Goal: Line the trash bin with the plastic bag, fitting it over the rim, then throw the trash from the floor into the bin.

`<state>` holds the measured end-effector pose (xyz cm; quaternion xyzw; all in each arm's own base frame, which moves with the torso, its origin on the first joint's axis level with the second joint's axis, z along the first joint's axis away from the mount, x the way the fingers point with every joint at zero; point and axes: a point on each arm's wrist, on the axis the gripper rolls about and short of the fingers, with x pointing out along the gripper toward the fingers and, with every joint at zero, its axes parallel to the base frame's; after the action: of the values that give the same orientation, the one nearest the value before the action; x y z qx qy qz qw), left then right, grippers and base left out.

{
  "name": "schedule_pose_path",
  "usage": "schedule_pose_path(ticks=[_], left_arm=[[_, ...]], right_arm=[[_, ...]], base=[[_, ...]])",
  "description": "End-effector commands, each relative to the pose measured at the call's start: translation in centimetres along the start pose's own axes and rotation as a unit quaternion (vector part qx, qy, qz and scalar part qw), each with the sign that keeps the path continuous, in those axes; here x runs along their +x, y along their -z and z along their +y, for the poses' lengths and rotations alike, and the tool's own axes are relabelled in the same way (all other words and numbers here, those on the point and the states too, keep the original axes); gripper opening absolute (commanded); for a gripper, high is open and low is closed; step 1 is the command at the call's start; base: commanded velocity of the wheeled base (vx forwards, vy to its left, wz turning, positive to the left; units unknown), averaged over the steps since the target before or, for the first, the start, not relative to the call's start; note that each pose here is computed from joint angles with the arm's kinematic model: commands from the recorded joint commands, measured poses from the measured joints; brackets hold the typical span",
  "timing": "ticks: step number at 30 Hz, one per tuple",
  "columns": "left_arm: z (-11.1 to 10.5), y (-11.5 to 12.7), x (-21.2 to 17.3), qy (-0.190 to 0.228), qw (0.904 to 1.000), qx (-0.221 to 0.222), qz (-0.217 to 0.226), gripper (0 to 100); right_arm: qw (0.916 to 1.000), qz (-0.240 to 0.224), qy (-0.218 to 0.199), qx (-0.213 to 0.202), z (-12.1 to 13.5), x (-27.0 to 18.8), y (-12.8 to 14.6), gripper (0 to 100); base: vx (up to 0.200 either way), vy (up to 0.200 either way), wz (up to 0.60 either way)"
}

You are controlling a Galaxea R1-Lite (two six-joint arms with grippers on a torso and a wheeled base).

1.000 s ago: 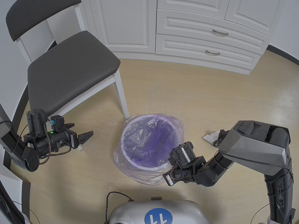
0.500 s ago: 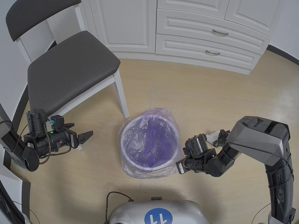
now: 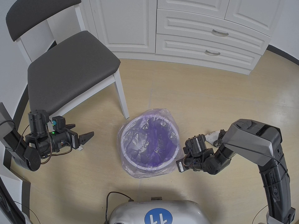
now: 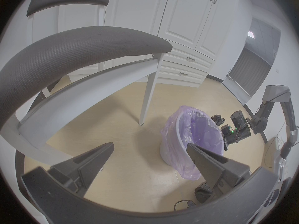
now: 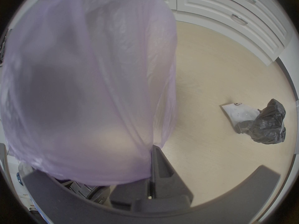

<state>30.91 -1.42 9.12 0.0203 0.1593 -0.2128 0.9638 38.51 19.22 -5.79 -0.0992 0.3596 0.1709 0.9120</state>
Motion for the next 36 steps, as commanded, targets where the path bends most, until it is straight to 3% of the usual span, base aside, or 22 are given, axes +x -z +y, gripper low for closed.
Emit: schedule_pose_path(ticks=[1,5,10,18,19,25,29,36], left_arm=[[0.1,0.5,0.5,0.002,1.0,-0.003,0.008,100],[0.0,0.5,0.5,0.003,0.9999,-0.003,0.009,100],[-0.1,0.8,0.8,0.006,0.9999,-0.004,0.014,100],[-0.6,1.5,1.3,0.016,0.9995,-0.006,0.027,100],[-0.6,1.6,1.5,0.017,0.9994,-0.007,0.03,100],[-1.2,2.7,2.4,0.027,0.9984,-0.009,0.048,100],[-1.4,4.0,3.5,0.035,0.9968,-0.014,0.07,100],[-1.1,5.4,5.6,0.032,0.9979,-0.01,0.056,100]], right_arm=[[1.0,0.003,0.003,0.004,-0.4,0.9,-0.1,0],[0.9996,0.022,0.016,0.007,-1.2,1.5,-1.0,0],[0.9965,0.079,0.028,0.008,-1.5,2.1,-2.0,0],[0.9971,0.072,0.027,-0.001,-1.5,2.7,-2.7,0],[0.9971,0.072,0.026,-0.002,-1.5,2.7,-2.7,100],[0.9965,0.078,0.029,0.0,-1.6,1.5,-2.5,100],[0.996,0.076,0.047,0.006,-2.1,-1.5,-2.8,100],[0.998,-0.008,0.047,0.042,-2.0,-5.3,-0.9,100]], base=[[0.0,0.0,0.0],[0.0,0.0,0.0],[0.0,0.0,0.0],[0.0,0.0,0.0],[0.0,0.0,0.0],[0.0,0.0,0.0],[0.0,0.0,0.0],[0.0,0.0,0.0]])
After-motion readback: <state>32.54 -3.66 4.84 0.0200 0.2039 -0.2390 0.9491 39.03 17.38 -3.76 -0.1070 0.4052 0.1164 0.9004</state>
